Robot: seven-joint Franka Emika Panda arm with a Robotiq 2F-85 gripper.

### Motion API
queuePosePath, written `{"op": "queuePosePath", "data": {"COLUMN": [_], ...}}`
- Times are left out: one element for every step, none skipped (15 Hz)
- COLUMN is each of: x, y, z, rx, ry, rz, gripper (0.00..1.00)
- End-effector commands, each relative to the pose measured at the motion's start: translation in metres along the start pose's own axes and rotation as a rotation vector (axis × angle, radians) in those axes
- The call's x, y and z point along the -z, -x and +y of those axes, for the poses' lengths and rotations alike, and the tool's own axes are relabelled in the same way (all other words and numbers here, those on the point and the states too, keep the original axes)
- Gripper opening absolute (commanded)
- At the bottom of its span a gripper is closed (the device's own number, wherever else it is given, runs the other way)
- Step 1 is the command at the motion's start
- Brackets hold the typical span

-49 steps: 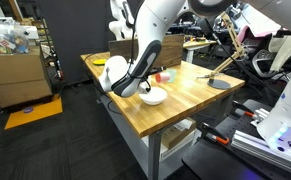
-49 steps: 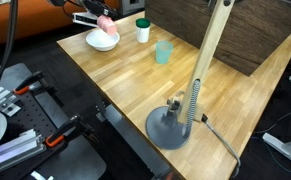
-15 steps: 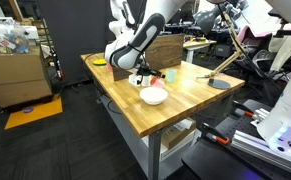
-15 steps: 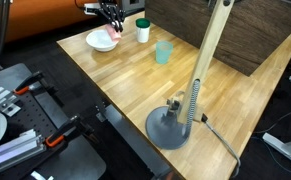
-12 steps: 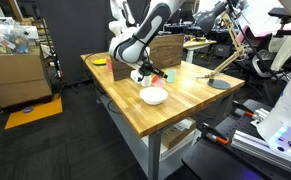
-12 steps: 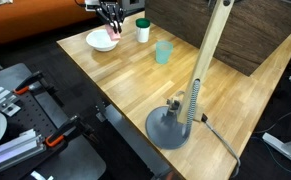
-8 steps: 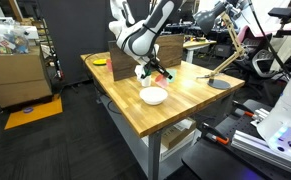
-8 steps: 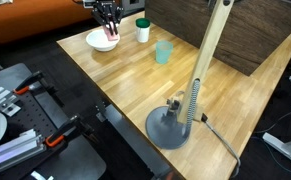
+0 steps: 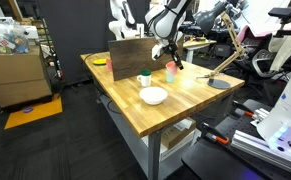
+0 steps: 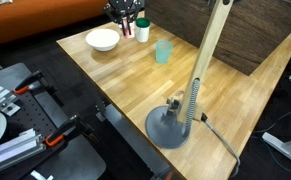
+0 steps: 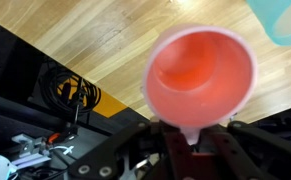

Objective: Pour the contents in the pink cup into the white bowl

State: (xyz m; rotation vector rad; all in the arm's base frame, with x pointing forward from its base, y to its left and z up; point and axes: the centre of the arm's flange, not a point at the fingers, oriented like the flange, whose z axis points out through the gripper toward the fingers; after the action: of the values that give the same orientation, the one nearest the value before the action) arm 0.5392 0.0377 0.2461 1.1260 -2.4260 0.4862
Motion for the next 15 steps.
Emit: {"op": "queuePosePath", "data": {"x": [-0.029,-0.038,-0.047,-0.057,-0.065,-0.073,-0.08,-0.085,-0.089,-0.092,-0.094,-0.095,-0.097,-0.097,-0.098], "y": [-0.02,-0.022,-0.022,-0.02,-0.018,-0.016,-0.015,-0.015,-0.015,-0.016,-0.017,-0.018,-0.019,-0.019,-0.019], "z": [0.052,0.055,0.061,0.07,0.082,0.095,0.106,0.114,0.12,0.125,0.127,0.128,0.128,0.128,0.128], "rx": [-0.126,-0.142,-0.154,-0.169,-0.176,-0.183,-0.189,-0.193,-0.197,-0.202,-0.207,-0.21,-0.21,-0.208,-0.206], "ry": [-0.02,-0.009,0.007,0.028,0.04,0.052,0.061,0.064,0.067,0.067,0.067,0.066,0.067,0.065,0.066], "rz": [-0.096,-0.127,-0.165,-0.197,-0.219,-0.238,-0.253,-0.263,-0.274,-0.281,-0.289,-0.293,-0.295,-0.299,-0.3], "gripper": [0.04,0.04,0.04,0.04,0.04,0.04,0.04,0.04,0.04,0.04,0.04,0.04,0.04,0.04,0.04]}}
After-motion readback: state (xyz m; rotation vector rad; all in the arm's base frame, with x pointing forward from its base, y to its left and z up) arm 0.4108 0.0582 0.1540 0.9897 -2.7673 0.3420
